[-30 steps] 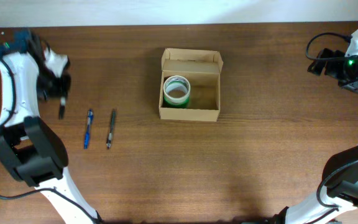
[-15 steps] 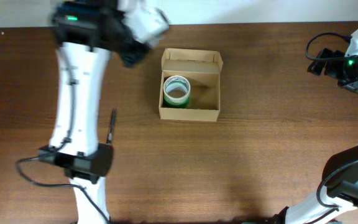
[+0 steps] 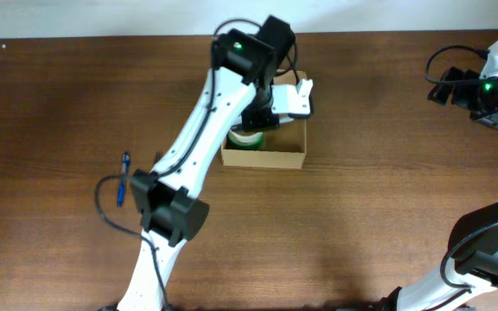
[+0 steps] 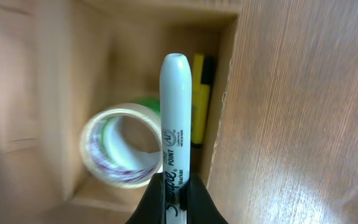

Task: Pack container
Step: 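Carry the black marker into the box and lower it, then release the marker and move the left gripper to the blue pen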

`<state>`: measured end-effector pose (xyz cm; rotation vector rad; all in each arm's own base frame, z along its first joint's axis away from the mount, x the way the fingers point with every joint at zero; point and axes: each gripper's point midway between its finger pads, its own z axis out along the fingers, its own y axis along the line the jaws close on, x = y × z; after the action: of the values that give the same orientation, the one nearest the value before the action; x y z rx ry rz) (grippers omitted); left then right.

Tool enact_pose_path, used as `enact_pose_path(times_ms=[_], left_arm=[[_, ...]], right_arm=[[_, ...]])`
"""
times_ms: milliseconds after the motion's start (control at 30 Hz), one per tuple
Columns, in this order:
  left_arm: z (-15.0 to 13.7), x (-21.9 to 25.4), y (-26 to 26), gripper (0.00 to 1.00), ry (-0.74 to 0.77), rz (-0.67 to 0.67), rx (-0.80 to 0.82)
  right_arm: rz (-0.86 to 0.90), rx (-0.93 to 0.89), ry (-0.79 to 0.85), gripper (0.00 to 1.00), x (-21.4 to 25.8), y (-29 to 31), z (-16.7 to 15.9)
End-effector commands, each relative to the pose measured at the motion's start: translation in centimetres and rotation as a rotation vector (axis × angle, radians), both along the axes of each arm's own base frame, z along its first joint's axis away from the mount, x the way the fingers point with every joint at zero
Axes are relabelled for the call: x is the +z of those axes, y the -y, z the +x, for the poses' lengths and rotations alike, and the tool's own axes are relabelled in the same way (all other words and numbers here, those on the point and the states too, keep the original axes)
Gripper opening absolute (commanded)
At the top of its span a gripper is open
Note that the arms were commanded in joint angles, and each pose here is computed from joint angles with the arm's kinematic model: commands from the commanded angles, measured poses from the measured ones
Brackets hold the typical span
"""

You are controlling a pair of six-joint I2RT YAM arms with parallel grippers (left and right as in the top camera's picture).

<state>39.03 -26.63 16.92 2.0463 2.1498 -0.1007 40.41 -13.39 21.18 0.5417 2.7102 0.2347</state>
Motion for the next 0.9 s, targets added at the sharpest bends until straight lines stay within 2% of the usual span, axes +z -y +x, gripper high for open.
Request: enact_pose_path(times_ms=[0,333,867], left_arm=[[0.2,-2.8,-0.5,0.02,-0.048,0.047,0.004],[0.0,-7.2,-0.4,0.02,-0.113,0.079,0.004],[-0.5,-7.3,0.7,0.02,-0.137,0.032,-0.006]], right_arm=[[0.013,0.001,0.008,0.99,0.1,0.0,0.2],[0.013,0.001,0.008,0.99,0.1,0.0,0.2],[0.013,0.001,0.008,0.99,0.1,0.0,0.2]])
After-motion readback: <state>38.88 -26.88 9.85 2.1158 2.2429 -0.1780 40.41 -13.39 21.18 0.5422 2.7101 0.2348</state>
